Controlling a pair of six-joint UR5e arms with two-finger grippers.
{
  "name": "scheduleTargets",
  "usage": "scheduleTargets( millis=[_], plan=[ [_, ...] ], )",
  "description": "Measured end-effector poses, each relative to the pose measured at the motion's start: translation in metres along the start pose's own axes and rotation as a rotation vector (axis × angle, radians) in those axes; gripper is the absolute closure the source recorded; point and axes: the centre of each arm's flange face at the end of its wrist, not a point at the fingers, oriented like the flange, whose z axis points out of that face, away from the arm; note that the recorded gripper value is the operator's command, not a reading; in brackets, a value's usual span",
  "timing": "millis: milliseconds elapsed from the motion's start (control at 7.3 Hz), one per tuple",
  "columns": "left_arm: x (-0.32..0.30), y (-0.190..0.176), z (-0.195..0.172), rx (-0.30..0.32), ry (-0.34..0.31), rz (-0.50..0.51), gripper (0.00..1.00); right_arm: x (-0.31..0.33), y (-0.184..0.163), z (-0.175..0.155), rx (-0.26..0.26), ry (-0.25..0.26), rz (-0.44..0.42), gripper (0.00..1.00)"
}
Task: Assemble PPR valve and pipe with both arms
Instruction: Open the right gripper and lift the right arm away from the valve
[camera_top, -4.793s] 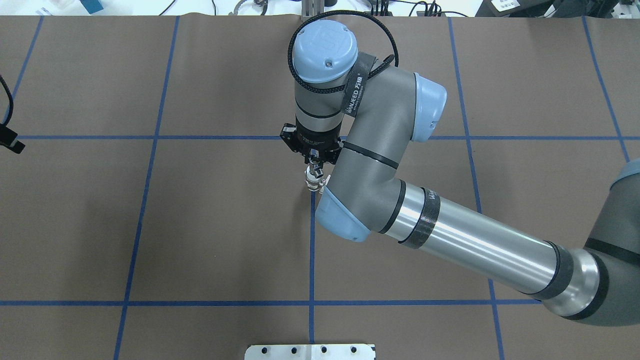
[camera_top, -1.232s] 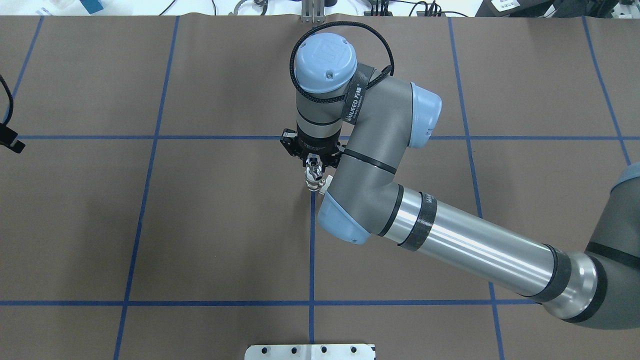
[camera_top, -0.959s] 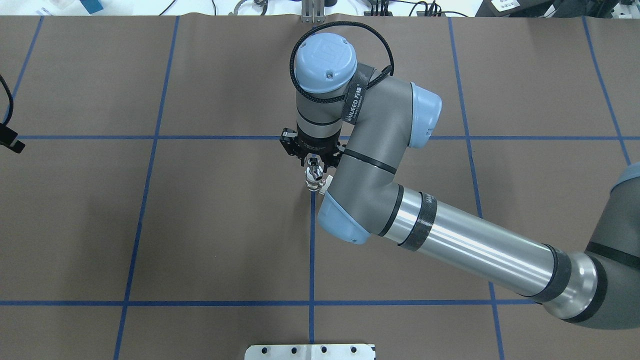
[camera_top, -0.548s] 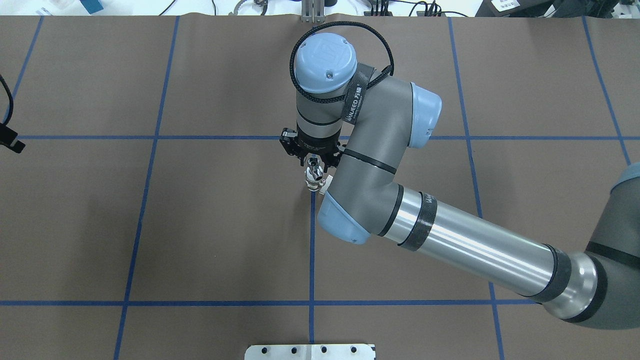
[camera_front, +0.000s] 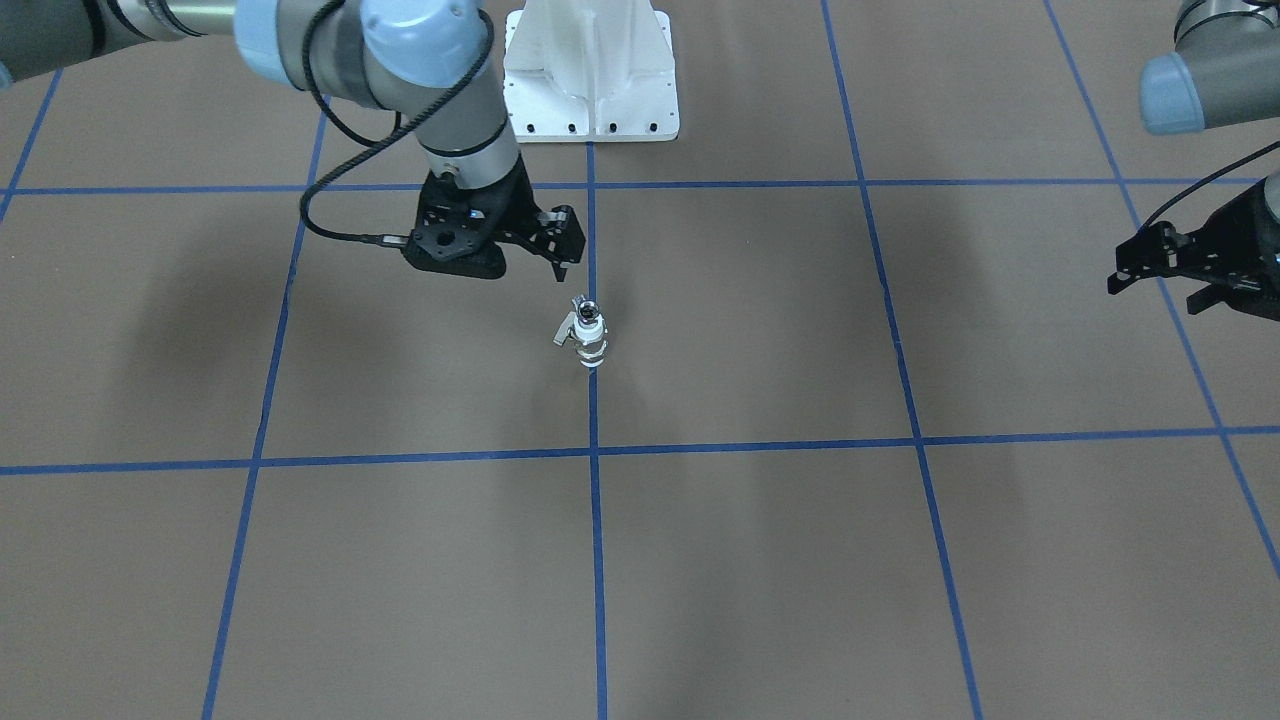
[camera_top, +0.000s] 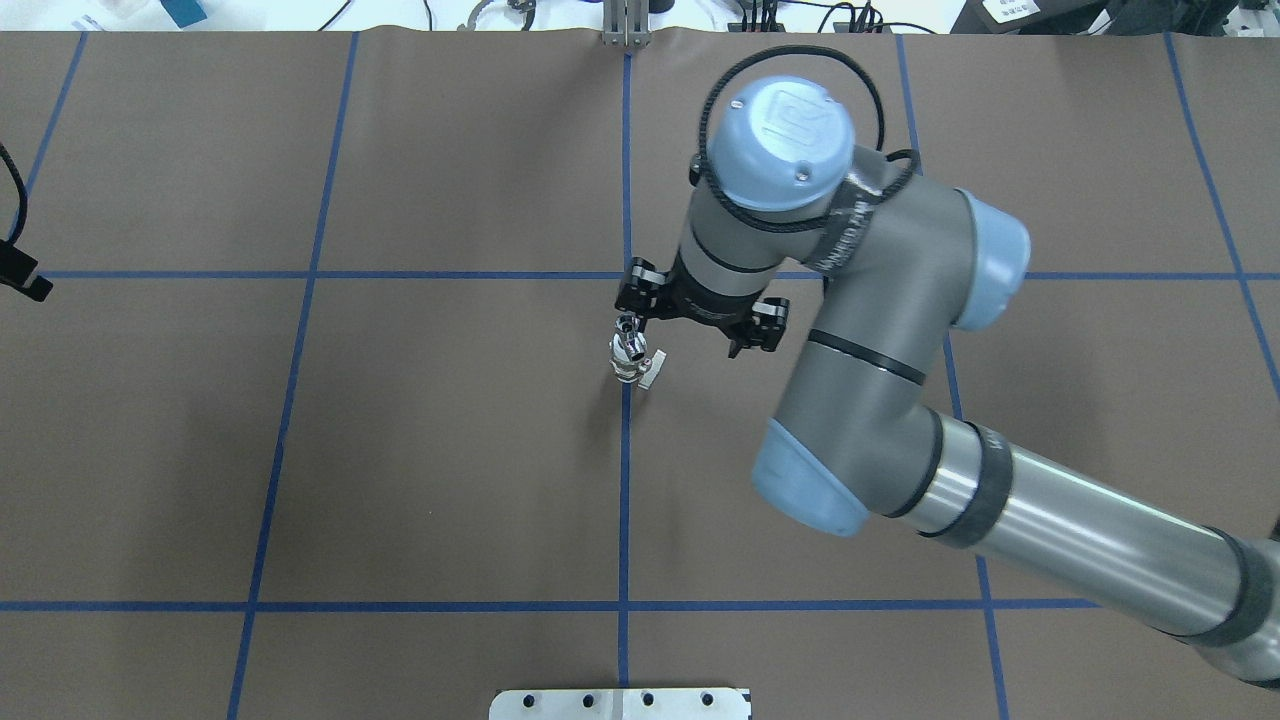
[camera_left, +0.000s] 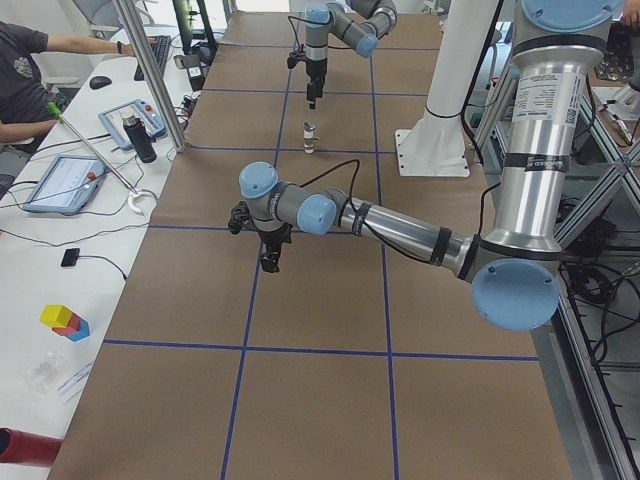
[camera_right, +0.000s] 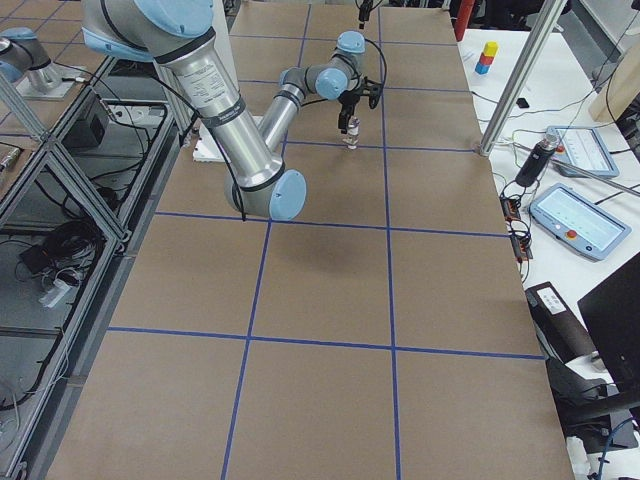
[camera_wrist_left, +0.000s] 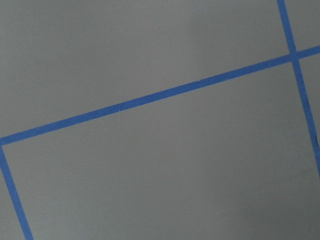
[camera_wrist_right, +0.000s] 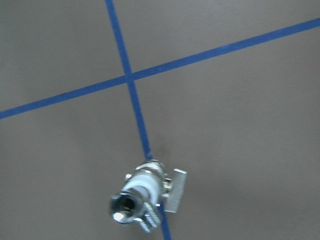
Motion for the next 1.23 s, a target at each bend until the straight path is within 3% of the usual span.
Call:
scheduleTargets(
  millis=[411,959,1232],
  plan=[
    [0.001,0.004,-0.005,0.009,-0.001,0.0,0.01,0.15,-0.034,-0.023,0.039,0.072,-0.134,0.0],
    [-0.042,0.033,-0.016,0.018,-0.017,0.036,0.0,0.397,-0.1,-0.046,0.005,0.042,-0.251,0.0],
    [-0.076,0.055,-0.025,0.028,-0.035,0.046,0.0,0.499,-0.118,-0.053,0.007,0.07,-0.315,0.0]
  ],
)
